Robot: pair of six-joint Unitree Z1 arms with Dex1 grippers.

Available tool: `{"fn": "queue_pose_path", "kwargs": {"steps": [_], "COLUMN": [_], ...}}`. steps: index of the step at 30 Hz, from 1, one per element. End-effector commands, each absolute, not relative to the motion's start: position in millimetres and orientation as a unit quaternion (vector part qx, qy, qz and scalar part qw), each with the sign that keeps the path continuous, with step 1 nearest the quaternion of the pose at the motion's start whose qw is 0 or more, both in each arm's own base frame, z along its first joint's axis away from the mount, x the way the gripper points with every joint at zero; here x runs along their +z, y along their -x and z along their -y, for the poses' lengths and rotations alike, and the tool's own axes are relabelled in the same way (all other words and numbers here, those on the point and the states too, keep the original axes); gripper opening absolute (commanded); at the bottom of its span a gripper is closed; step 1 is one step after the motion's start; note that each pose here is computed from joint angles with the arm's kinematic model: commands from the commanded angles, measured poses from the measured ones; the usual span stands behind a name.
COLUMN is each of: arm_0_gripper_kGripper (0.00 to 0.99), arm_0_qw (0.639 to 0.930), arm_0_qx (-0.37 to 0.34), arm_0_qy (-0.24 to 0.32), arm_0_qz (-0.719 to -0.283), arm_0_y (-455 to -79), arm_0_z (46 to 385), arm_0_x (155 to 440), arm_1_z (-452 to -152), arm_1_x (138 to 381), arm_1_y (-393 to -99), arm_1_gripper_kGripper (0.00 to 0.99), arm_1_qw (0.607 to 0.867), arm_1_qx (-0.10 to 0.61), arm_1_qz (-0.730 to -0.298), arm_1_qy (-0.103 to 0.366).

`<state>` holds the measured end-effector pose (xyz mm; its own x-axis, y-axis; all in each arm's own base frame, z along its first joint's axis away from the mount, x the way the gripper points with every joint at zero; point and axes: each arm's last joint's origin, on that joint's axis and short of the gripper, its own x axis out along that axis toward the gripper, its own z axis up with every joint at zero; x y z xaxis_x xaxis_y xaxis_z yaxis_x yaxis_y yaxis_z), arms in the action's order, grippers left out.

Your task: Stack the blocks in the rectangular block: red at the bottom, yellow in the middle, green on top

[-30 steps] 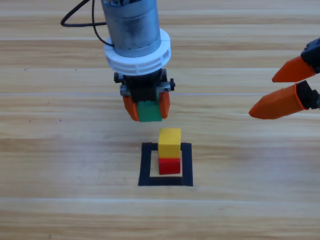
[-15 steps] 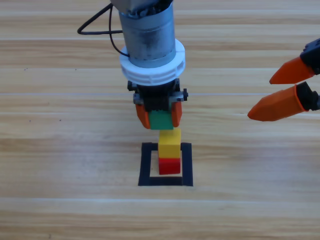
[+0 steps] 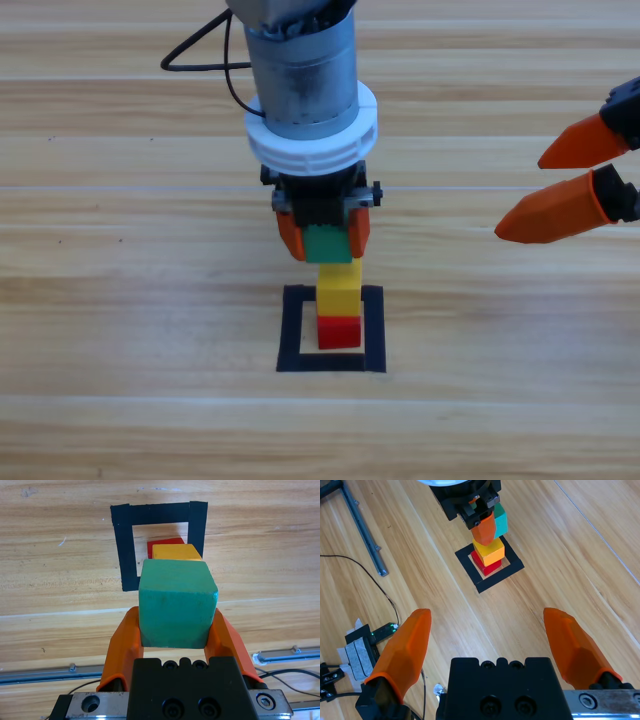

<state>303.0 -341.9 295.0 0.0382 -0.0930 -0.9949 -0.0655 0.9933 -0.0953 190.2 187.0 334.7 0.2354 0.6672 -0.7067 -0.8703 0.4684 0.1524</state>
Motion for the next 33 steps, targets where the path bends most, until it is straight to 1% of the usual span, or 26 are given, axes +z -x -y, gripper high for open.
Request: {"fn": "queue_pose_path", "kwargs": {"steps": [1, 10, 33], "arm_0_gripper_kGripper": [0.000, 0.000, 0.000], "arm_0_qw": [0.708, 0.708, 0.705], "arm_0_qx": [-0.004, -0.002, 0.008], "arm_0_qy": [0.027, 0.021, 0.005], "arm_0_qz": [-0.705, -0.706, -0.709], "arm_0_y": [-294, -291, -297], "arm_0_z": [358, 362, 361], "arm_0_x": [273, 270, 256], "arm_1_z": [-192, -192, -193], "arm_1_x": [322, 321, 321], "arm_1_y": [-195, -194, -194], "arm_1_gripper_kGripper": [0.989, 0.989, 0.989], "arm_1_qw": [0.762, 0.760, 0.760], "arm_1_qx": [0.499, 0.501, 0.501], "arm_1_qz": [-0.388, -0.389, -0.390], "arm_1_qy": [0.141, 0.141, 0.142]}}
